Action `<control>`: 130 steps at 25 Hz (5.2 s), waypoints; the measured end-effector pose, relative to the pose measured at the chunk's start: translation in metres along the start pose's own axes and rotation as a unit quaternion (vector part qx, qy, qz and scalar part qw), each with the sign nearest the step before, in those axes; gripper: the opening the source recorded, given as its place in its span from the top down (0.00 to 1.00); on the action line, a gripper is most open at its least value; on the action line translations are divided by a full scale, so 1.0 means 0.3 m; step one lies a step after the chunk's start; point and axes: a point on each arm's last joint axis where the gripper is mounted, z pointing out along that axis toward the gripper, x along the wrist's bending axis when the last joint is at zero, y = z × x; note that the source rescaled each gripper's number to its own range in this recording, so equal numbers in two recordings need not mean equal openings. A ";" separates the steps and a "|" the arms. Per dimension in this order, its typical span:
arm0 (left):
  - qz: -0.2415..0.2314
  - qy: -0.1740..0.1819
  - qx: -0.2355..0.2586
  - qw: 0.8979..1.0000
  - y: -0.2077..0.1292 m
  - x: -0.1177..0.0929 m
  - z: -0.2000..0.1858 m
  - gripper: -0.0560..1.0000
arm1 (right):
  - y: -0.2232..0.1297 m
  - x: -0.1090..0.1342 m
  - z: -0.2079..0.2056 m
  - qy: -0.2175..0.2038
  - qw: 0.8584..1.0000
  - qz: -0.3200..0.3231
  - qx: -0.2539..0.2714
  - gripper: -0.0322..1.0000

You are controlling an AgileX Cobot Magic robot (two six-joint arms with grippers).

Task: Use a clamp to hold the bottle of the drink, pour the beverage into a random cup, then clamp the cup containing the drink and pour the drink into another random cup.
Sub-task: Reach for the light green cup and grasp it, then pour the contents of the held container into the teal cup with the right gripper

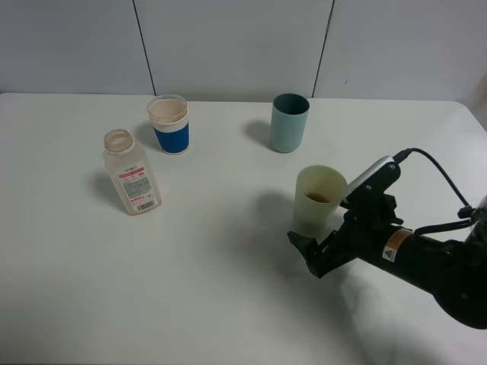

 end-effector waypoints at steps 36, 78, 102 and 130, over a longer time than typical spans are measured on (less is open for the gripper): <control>0.000 0.000 0.000 1.000 0.000 0.000 0.000 0.00 | 0.011 -0.001 0.039 -0.001 1.000 0.000 -0.009 0.97; 0.000 0.000 0.000 1.000 0.000 0.000 0.000 0.00 | 0.113 -0.392 -0.031 -0.158 0.960 0.228 0.036 0.97; 0.000 0.000 0.000 1.000 0.000 0.000 0.000 0.00 | 0.444 -0.610 0.088 -0.168 0.970 0.139 0.113 0.97; 0.000 0.000 0.000 1.000 0.000 0.000 0.000 0.00 | 0.543 -0.434 0.319 -0.203 0.965 -0.033 0.165 0.97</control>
